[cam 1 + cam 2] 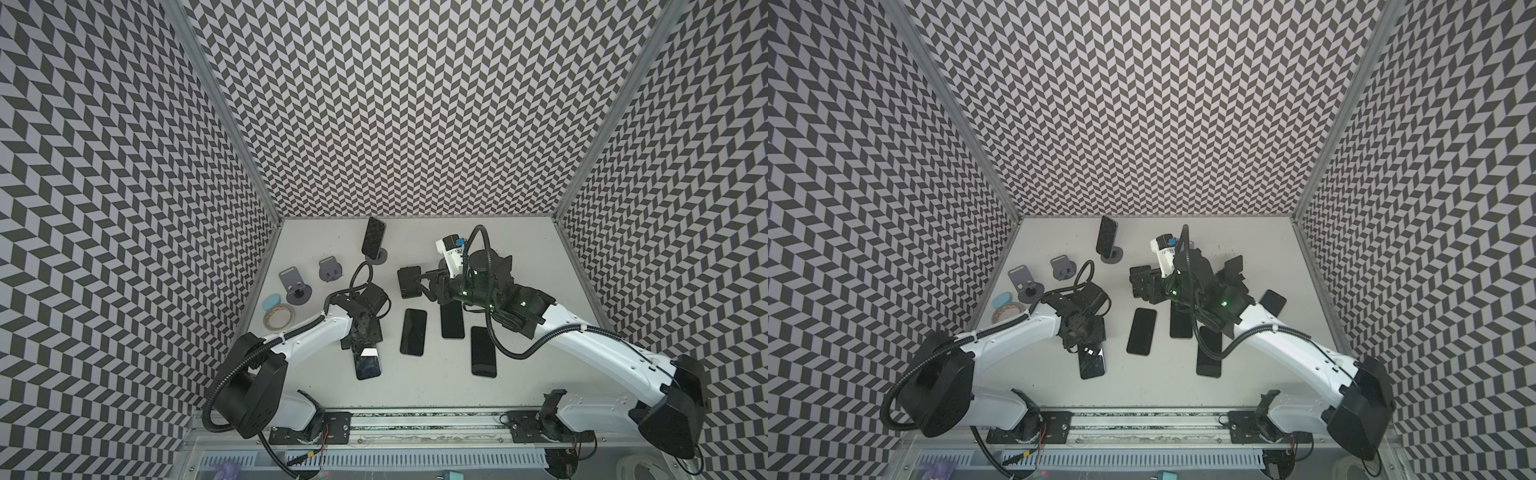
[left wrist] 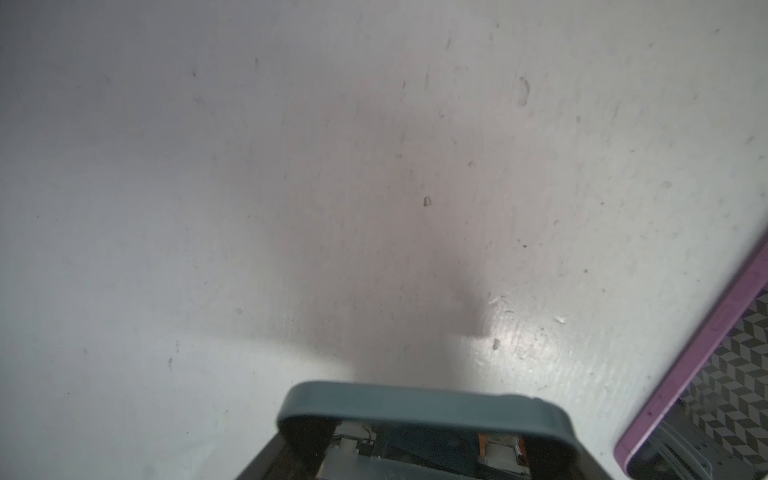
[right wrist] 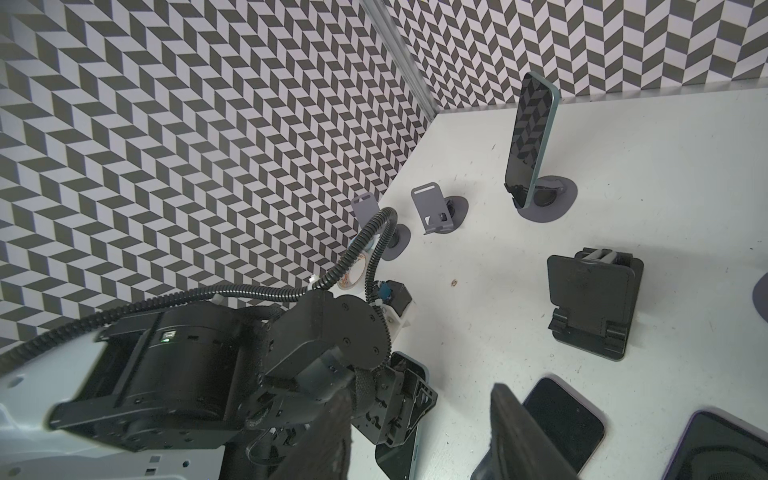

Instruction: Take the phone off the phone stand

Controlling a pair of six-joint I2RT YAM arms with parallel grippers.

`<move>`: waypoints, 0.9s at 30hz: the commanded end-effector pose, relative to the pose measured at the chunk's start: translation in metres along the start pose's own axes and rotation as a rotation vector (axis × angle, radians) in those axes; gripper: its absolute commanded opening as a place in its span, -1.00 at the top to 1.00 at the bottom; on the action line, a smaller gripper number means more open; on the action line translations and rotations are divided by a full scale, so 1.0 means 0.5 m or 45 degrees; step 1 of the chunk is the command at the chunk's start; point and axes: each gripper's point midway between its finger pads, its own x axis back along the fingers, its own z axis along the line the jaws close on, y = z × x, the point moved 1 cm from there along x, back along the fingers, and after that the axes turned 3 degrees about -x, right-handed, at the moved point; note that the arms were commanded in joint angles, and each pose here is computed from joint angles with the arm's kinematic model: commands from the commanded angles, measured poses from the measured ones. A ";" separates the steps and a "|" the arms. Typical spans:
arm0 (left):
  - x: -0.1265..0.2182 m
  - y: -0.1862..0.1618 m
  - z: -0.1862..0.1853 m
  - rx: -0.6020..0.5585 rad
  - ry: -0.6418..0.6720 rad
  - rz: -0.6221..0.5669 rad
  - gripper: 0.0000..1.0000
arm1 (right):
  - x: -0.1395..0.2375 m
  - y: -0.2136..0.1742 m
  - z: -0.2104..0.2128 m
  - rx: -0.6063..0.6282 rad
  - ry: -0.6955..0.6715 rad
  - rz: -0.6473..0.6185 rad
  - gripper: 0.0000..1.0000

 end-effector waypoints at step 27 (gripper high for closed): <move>-0.030 0.019 0.001 -0.030 0.064 0.015 -0.28 | 0.017 0.018 0.000 0.043 0.012 -0.072 -0.05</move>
